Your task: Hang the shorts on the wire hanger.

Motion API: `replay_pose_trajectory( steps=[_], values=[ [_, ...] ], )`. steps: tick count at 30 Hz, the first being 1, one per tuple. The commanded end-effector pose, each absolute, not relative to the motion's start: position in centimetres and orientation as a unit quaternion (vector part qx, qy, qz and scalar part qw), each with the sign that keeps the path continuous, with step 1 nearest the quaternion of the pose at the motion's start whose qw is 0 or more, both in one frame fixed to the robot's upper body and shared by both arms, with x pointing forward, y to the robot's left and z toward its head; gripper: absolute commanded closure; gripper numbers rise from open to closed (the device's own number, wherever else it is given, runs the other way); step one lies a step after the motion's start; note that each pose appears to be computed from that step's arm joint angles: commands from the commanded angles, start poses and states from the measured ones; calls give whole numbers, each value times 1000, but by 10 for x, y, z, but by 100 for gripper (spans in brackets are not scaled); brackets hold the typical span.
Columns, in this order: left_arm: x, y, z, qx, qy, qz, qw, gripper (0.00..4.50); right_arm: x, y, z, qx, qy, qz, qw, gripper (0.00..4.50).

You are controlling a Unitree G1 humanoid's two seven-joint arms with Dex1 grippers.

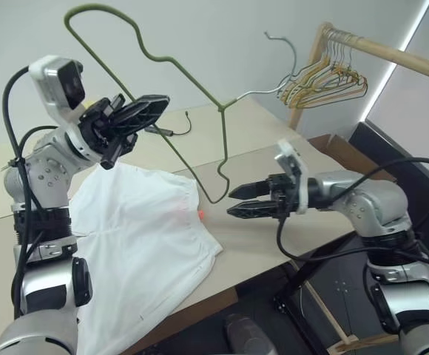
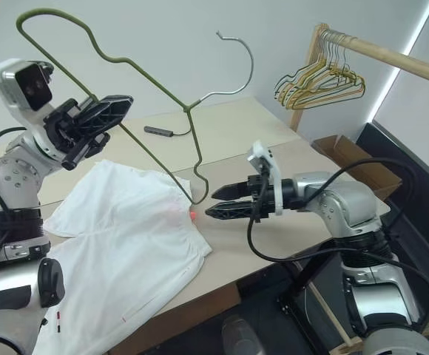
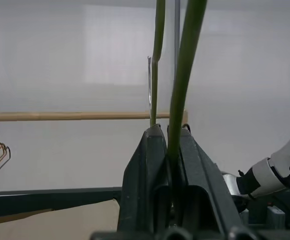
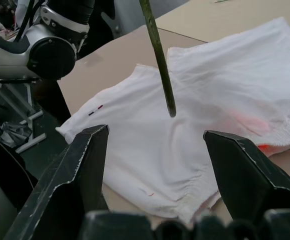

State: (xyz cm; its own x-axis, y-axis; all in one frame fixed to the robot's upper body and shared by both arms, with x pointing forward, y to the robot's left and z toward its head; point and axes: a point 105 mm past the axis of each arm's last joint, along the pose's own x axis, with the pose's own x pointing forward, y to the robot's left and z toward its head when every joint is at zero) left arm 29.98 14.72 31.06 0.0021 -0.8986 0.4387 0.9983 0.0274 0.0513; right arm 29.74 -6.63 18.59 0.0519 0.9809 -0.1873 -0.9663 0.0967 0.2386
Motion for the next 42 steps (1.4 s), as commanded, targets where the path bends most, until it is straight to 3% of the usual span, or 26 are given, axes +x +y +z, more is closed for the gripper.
replay_pose_trajectory(
  steps=[1,14,17,25,32,35,42],
  values=[
    [288,147,322,-130,-206,-691,681,450,304,-60,193,13,140,663,735,89],
    [291,142,321,-134,-204,-689,683,450,308,-50,210,38,102,672,733,89],
    [293,141,320,-134,-200,-687,685,450,308,-50,211,38,98,670,735,172],
    [297,138,315,-140,-199,-679,692,450,311,-49,212,41,99,665,739,446],
    [303,137,305,-144,-177,-676,701,450,312,-51,216,37,74,663,744,449],
    [318,131,286,-116,-138,-644,744,450,313,-53,223,64,76,658,746,449],
    [338,141,225,-38,-40,-580,813,244,307,-78,232,100,94,635,761,450]
  ],
)
